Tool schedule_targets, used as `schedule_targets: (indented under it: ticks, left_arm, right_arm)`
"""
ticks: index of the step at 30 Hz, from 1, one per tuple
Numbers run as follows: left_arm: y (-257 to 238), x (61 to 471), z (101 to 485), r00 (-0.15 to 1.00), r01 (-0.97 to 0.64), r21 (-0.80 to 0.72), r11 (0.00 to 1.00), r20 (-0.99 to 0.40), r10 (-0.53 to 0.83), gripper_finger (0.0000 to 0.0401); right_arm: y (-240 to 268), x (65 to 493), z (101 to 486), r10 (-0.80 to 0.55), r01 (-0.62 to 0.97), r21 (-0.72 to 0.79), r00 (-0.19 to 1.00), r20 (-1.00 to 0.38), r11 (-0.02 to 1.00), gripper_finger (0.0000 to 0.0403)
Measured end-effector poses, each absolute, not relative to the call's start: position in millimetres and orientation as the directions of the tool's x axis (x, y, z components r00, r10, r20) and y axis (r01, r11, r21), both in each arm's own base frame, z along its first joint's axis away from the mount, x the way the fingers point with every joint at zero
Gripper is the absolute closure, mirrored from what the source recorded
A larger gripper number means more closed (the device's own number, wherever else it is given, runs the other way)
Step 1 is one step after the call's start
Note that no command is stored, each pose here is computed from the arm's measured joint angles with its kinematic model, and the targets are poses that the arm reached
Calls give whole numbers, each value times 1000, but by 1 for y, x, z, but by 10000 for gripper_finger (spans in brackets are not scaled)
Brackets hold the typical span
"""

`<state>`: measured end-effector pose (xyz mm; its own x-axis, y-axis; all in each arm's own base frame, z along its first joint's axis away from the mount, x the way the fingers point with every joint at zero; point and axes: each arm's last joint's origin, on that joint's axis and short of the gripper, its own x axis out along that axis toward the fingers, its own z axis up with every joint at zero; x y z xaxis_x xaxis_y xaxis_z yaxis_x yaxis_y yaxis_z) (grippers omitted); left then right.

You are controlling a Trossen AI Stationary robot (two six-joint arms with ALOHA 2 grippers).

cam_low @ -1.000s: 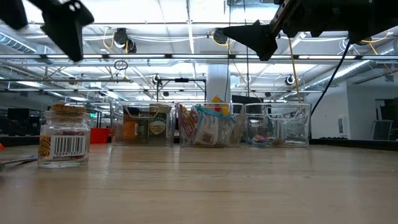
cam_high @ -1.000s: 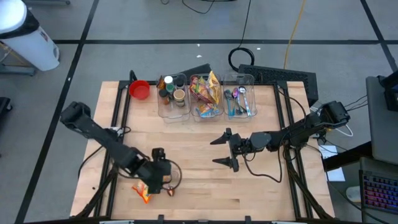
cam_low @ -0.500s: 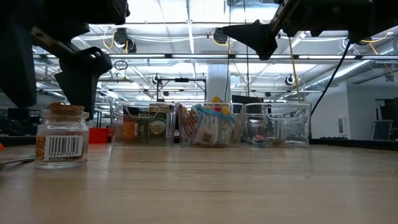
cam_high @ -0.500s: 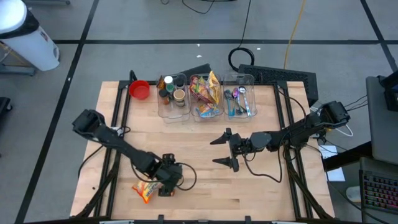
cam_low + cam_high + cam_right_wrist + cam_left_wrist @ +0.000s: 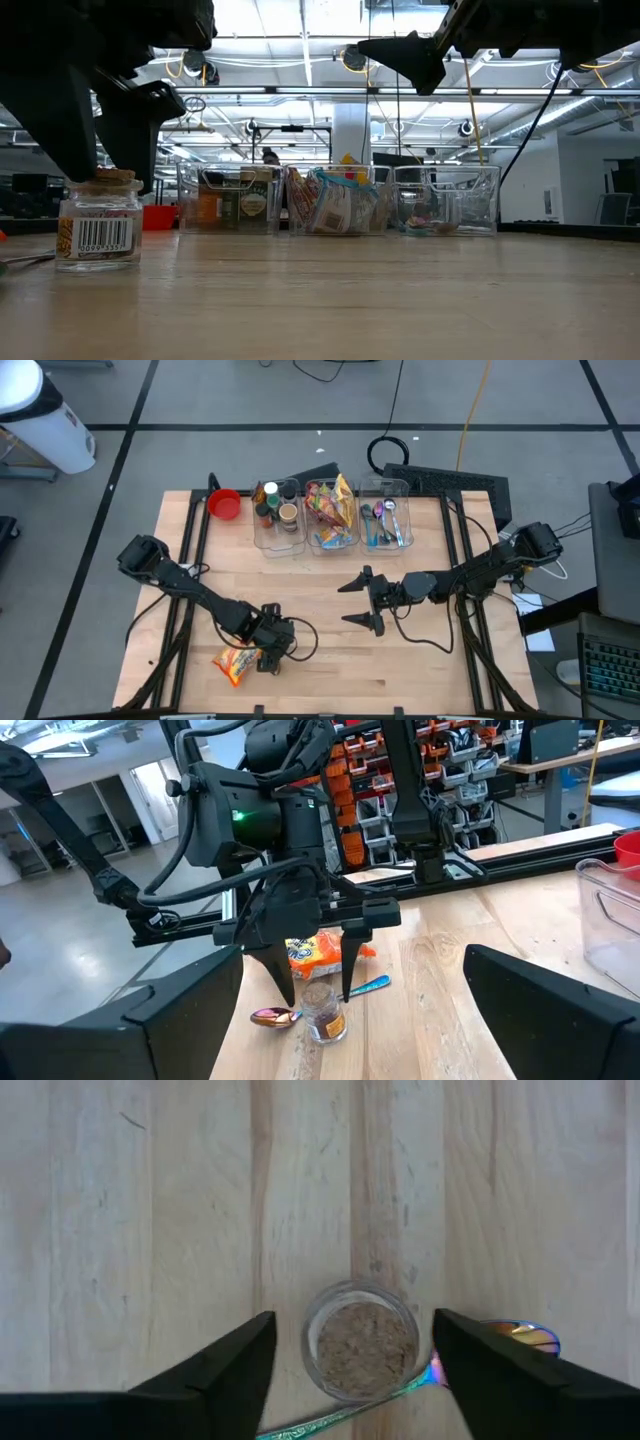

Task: Pick & Place Food Item
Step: Put the brown seasoning bottle into the left transparent bin

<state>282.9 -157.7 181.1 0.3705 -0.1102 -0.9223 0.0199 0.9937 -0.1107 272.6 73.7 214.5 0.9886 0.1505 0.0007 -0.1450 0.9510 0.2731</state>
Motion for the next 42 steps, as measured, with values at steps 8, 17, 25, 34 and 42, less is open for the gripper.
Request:
schedule_targets:
  ticks: [8, 17, 25, 34, 42]
  left_arm:
    - [-160, 282, 182, 374, 34, -111, 993, -920, -115, 218]
    - [-158, 284, 183, 384, 57, -91, 994, -917, -106, 284]
    - [-157, 284, 182, 387, 19, -85, 996, -918, -85, 261]
    - [-158, 283, 181, 359, 7, -130, 992, -925, -124, 124]
    - [-157, 283, 179, 349, 29, -131, 991, -928, -133, 81]
  right_arm:
    - [74, 273, 214, 151, -145, 273, 989, 1, 951, 27]
    - [74, 273, 214, 151, -145, 273, 989, 0, 951, 28]
    - [74, 273, 214, 151, -145, 273, 989, 0, 951, 28]
    - [74, 273, 214, 151, -145, 273, 989, 0, 951, 27]
    - [74, 273, 214, 151, -145, 273, 989, 0, 951, 27]
